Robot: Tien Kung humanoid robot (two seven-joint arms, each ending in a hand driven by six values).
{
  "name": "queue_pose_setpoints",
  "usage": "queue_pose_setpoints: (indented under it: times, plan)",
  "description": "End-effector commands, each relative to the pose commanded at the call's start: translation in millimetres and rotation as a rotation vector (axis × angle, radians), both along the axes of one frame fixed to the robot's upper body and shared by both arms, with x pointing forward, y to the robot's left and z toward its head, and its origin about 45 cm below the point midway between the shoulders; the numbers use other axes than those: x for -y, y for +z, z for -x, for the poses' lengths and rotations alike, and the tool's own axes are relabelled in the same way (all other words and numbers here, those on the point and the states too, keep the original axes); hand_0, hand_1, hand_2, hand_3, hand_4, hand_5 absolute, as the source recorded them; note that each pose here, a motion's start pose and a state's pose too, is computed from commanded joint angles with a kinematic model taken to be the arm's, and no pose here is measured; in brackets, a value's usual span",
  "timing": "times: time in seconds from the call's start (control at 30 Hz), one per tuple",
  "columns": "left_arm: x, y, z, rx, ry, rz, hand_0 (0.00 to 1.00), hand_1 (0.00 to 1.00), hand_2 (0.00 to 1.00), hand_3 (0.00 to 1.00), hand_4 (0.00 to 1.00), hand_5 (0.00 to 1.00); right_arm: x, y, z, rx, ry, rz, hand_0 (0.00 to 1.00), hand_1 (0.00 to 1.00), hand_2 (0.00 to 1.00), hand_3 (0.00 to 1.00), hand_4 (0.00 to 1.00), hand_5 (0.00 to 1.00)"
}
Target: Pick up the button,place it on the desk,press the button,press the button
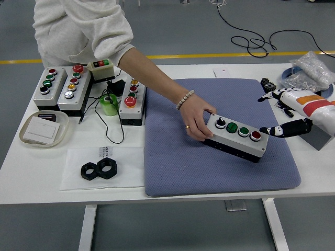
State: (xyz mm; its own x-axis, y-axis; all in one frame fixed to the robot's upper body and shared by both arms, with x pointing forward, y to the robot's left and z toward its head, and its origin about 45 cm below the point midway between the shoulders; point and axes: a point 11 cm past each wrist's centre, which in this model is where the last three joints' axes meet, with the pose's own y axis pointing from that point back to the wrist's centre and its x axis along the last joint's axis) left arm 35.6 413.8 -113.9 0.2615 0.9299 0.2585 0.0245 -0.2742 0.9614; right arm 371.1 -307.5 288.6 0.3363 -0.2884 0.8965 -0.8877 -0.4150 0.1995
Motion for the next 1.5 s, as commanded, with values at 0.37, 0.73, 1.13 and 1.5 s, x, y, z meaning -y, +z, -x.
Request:
queue_pose_setpoints:
  times: [0.37,0.73,1.13,1.5]
  plan:
    - [5.9,-2.3,5.2,-0.016,-0.015,0.011,0.745,0.907,0.958,0.827,0.560,0.998,8.7,-14.8,4.6,-0.129,-0.030,-0.402,0.935,0.870,0.847,0.791,0.778,0.736]
    - [15.4,-5.1,5.3,-0.024,-0.041,0.028,0.746,0.907,0.958,0.825,0.562,0.998,4.6,-38.8,18.2,-0.203,-0.024,-0.570,0.948,0.887,0.878,0.819,0.743,0.944]
    - [20.9,-6.5,4.4,-0.032,-0.059,0.038,0.747,0.907,0.958,0.819,0.561,0.998,16.9,-45.7,20.1,-0.180,-0.110,-0.613,0.947,0.887,0.875,0.816,0.722,0.910]
    - [20.8,-6.5,5.4,-0.038,-0.058,0.034,0.746,0.907,0.958,0.820,0.559,0.998,34.2,-52.3,22.1,-0.176,-0.180,-0.676,0.946,0.888,0.878,0.822,0.702,0.879]
